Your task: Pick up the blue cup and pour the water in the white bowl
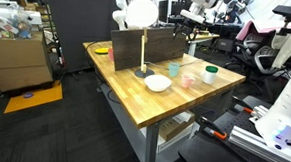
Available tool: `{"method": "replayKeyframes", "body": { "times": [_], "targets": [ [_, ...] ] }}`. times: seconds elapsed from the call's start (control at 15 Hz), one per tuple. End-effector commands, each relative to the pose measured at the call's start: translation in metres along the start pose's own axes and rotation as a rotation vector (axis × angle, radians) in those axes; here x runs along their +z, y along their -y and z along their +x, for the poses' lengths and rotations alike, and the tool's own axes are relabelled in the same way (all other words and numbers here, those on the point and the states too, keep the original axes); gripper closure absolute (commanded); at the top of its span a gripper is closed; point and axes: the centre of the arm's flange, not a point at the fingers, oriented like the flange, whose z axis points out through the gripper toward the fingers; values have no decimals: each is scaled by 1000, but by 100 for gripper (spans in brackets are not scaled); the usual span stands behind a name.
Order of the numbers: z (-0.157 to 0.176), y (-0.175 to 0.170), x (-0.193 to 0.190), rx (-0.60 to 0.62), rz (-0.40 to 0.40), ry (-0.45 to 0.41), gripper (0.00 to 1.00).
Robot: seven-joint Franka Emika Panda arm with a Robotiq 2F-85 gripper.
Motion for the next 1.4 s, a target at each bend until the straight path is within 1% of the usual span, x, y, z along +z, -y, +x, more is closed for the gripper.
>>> {"method": "replayKeyframes", "body": {
  "times": [0.0, 0.13, 0.27, 0.4, 0.53, 0.67, 0.73, 0.8, 0.93, 1.2, 1.33],
  "targets": [
    [34, -10, -1, 97, 91, 64, 0],
    [43, -22, 8, 143, 116, 94, 0],
    [48, -33, 26, 195, 131, 141, 0],
    [51, -42, 45, 236, 128, 182, 0],
    [56, -50, 61, 265, 120, 200, 0],
    [62, -57, 74, 271, 90, 201, 0],
    [65, -59, 78, 254, 69, 189, 0],
    [55, -62, 77, 274, 74, 172, 0],
    [59, -63, 82, 275, 68, 171, 0],
    [60, -61, 80, 271, 71, 170, 0],
    [67, -57, 84, 292, 92, 198, 0]
  ]
}}
